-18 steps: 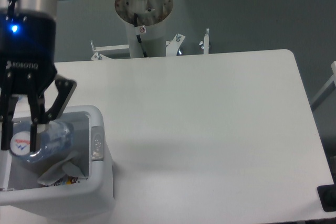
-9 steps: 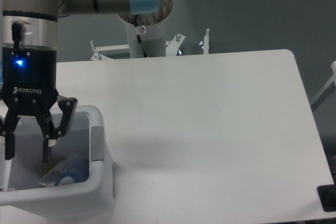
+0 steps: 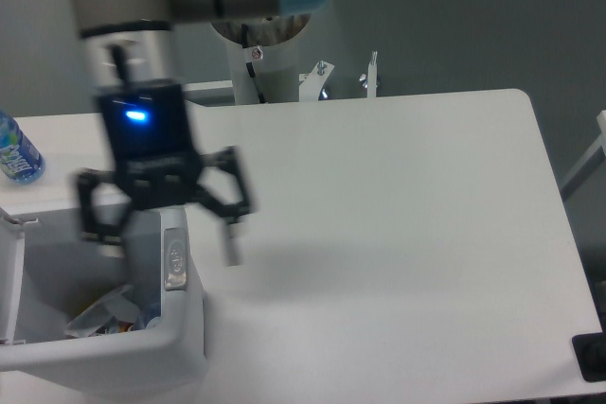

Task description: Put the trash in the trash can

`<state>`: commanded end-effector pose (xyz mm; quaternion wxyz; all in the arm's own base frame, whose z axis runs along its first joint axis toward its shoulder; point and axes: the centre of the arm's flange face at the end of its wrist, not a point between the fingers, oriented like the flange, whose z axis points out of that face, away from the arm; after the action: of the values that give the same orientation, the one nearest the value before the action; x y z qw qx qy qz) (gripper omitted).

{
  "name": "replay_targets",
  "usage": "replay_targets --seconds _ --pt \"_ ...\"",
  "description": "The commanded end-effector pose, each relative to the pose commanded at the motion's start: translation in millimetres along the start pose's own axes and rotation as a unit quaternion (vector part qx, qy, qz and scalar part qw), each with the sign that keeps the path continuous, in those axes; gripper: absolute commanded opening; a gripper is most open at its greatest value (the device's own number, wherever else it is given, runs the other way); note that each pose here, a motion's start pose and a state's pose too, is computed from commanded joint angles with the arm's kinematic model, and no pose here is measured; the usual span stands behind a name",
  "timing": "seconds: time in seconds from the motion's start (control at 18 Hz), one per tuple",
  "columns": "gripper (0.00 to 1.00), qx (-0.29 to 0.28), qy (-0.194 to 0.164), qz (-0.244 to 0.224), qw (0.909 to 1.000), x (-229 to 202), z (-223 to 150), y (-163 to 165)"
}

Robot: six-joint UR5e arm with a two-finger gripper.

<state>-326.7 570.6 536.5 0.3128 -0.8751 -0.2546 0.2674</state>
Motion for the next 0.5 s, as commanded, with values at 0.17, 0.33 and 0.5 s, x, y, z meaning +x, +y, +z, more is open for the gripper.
replay_targets --seconds 0.17,0.33,0.5 --pt "1.0 -0.047 -0.018 0.049 0.9975 -42.7 17.5 24.5" --pt "1.0 -0.098 -0.02 0.095 0.9904 -82.5 20.0 43.2" --pt "1.0 -0.169 0.008 0.136 0.9762 -97.9 16.7 60.3"
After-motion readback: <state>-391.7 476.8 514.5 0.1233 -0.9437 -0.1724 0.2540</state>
